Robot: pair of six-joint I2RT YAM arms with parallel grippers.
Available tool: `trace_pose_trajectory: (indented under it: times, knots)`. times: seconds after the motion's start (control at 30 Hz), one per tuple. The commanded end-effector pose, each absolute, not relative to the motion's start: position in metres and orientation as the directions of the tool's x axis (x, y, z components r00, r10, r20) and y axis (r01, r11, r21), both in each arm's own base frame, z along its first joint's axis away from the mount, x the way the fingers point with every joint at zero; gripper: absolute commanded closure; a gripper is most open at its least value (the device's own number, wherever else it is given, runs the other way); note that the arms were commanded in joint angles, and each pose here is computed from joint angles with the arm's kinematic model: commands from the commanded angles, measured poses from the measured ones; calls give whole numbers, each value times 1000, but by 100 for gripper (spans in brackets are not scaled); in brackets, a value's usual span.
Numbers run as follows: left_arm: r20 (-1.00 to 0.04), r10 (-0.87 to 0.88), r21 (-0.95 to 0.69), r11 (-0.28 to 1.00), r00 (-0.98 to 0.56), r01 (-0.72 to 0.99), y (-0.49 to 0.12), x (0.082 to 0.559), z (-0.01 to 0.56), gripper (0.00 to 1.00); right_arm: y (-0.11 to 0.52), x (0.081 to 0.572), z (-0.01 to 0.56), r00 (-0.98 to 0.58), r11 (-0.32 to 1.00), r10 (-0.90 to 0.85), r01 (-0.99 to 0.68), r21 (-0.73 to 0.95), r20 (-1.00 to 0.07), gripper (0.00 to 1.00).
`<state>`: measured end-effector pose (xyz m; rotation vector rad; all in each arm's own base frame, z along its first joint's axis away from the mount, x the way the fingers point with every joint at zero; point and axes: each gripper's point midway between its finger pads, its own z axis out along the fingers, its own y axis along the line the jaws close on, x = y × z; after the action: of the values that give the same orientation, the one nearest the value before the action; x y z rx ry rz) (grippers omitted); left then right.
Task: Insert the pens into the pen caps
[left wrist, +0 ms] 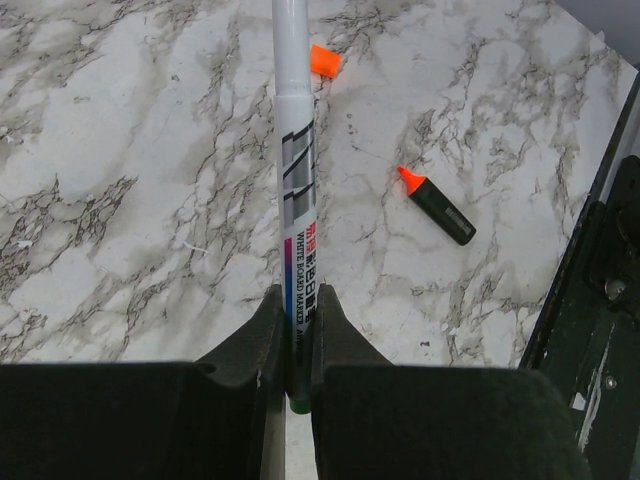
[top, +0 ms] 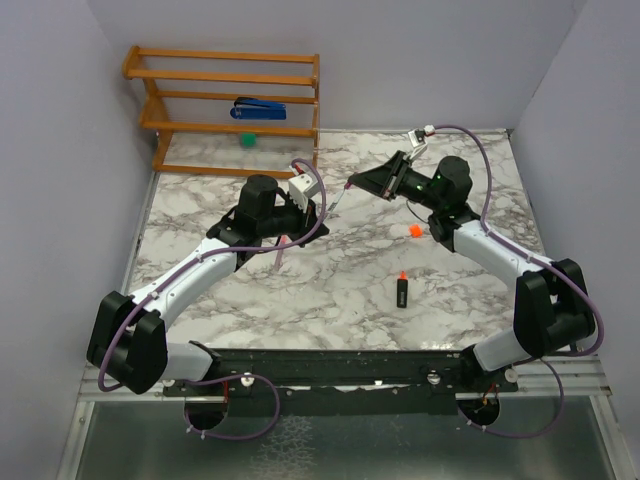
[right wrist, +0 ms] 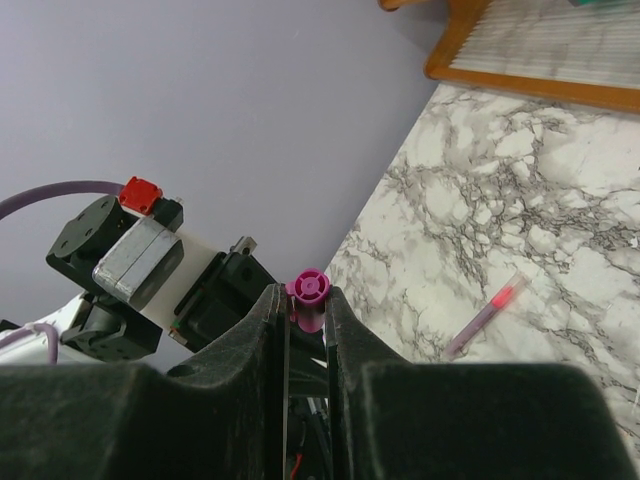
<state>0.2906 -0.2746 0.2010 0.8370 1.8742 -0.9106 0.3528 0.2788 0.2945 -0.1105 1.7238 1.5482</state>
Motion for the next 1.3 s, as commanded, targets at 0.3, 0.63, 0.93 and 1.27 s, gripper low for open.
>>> trace_pose_trajectory:
  times: [0.3,0.63,0.93,1.27]
  knots:
    - [-900,201,-241,510,-387,826,-275,292,200,100,275,360,298,-625,291,464,-561,775,-627,100]
    - [-901,200,-240,509,-384,827,-275,291,201,100,270,364,303,-586,323,487,-568,757,-647,100]
    - [-901,201,-239,511,-385,826,-274,292,200,100,273,364,295,-608,324,473,-552,768,-637,100]
    - [-899,203,-240,513,-388,824,-275,293,199,100,277,362,282,-635,333,451,-533,778,-628,100]
